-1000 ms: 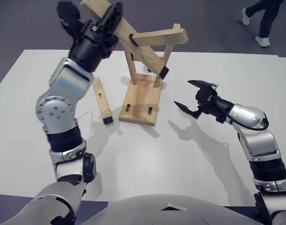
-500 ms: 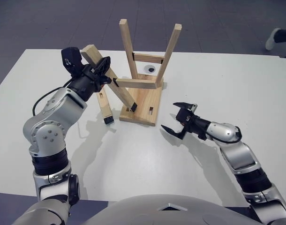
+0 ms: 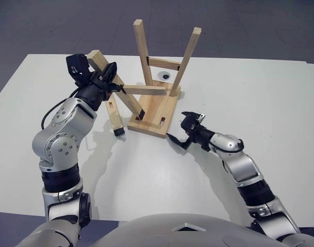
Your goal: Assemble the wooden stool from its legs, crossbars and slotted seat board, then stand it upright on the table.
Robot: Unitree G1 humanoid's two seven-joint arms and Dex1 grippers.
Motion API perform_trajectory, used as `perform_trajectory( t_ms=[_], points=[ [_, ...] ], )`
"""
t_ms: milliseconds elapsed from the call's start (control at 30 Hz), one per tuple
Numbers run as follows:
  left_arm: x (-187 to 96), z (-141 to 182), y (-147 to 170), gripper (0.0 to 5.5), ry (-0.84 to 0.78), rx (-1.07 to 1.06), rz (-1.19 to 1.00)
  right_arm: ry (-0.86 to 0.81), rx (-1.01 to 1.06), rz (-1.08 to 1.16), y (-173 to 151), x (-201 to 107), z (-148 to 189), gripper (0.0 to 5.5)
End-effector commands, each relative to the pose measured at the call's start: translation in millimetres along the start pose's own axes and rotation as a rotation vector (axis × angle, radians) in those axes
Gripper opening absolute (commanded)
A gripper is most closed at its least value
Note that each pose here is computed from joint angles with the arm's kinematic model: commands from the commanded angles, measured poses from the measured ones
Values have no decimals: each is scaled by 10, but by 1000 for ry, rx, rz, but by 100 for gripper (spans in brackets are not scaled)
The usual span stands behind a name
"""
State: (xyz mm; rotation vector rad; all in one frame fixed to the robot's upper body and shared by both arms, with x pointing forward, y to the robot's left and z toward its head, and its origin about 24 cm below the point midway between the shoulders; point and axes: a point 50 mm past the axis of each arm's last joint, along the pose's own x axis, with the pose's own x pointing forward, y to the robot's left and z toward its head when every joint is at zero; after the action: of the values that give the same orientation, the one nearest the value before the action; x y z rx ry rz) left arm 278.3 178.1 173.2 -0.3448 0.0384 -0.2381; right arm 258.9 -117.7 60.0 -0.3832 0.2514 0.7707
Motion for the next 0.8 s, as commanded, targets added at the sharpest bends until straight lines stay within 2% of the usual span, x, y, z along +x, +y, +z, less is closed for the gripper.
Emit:
perform_trajectory(
  t_ms=[33,133,267,500,800],
  points=[
    [-20,35,-30,104,-1,-6,-14,-98,112,-51,-125,29,238,540],
    [-1,85,-58,104,-23,-28,-27,-144,199,-56,-146,49,356,540],
    [12,128,-48,104,-40,-4,-19,-117,310,-89,-117,203,436,540],
    [39,118,-5,104,-35,18,-6,135,410,-127,147,498,144,540],
    [34,47,51,104,2,65,18,230,437,-223,-1,373,-15,540]
  ],
)
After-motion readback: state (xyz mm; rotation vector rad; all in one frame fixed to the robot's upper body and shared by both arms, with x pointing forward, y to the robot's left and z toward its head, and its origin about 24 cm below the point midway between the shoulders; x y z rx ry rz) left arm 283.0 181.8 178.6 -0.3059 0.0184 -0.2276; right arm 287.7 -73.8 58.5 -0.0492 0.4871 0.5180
